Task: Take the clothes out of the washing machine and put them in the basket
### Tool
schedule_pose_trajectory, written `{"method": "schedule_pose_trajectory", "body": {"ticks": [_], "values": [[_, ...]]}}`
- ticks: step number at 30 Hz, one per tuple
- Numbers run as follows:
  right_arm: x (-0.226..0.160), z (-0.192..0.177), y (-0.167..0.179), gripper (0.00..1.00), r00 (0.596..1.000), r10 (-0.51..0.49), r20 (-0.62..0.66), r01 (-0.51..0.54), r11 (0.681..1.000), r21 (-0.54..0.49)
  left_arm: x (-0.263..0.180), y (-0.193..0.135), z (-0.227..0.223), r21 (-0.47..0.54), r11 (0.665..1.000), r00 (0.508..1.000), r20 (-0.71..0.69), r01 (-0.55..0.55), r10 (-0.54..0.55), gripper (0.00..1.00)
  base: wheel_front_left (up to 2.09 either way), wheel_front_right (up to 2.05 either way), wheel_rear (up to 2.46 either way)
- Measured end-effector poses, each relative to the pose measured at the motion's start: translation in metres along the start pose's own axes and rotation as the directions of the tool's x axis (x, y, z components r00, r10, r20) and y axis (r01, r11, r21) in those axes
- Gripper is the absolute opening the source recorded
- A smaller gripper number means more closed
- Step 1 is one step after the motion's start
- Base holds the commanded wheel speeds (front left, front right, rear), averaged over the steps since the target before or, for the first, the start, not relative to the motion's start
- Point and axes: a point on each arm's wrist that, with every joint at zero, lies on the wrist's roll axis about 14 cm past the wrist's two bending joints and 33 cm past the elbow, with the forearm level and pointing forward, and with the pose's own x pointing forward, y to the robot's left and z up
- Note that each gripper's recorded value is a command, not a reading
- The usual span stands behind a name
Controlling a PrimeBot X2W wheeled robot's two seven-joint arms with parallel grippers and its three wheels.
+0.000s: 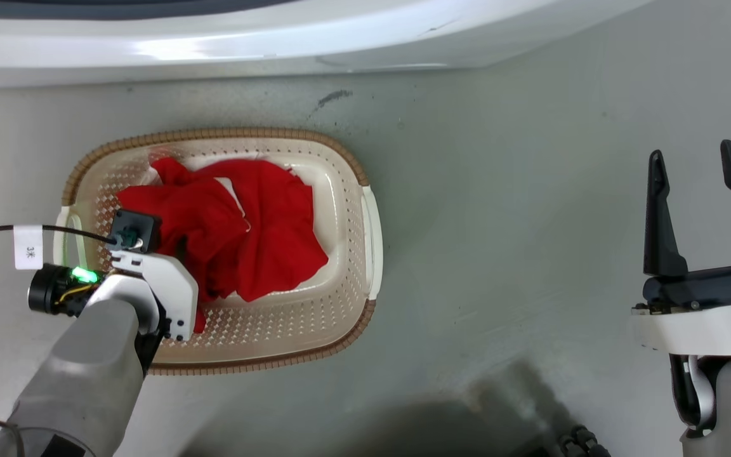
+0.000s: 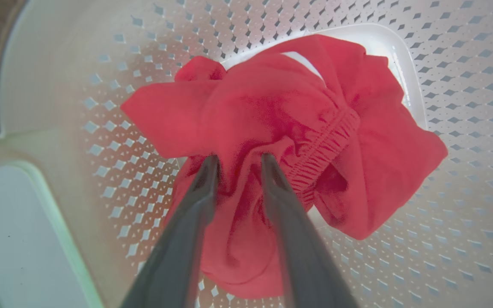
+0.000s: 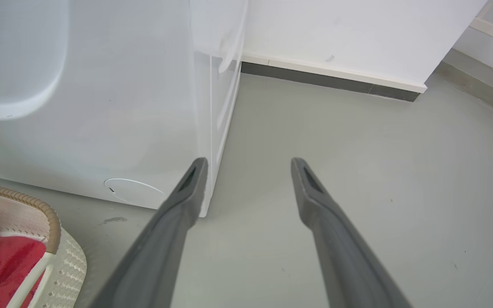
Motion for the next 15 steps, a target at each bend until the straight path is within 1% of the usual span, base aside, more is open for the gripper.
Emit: {"method": "schedule_pose_trajectory", "body": {"ticks": [5,10,13,15], "values": [[-0.002,0.021,-0.001,1.0,0.999,-0.002,0.047,0.002,1.0,0.011,-0.017,0.001,0.006,-0.018,1.0,1.0,0.026,-0.015,0.015,1.0,0.0,0.0,0.0],[-0.01,0.046,-0.003,1.0,0.995,-0.008,0.1,0.006,1.0,0.019,-0.04,0.0,0.028,-0.067,0.998,0.994,0.106,-0.022,0.029,1.0,0.0,0.0,0.0],[-0.017,0.065,-0.005,1.0,0.99,-0.013,0.141,0.01,1.0,0.023,-0.057,-0.002,0.06,-0.094,0.996,0.977,0.21,-0.012,0.031,1.0,0.0,0.0,0.0],[-0.023,0.078,-0.007,1.0,0.985,-0.019,0.171,0.015,1.0,0.027,-0.074,0.001,0.095,-0.101,0.995,0.948,0.316,-0.014,0.045,1.0,0.0,0.0,0.0]]}}
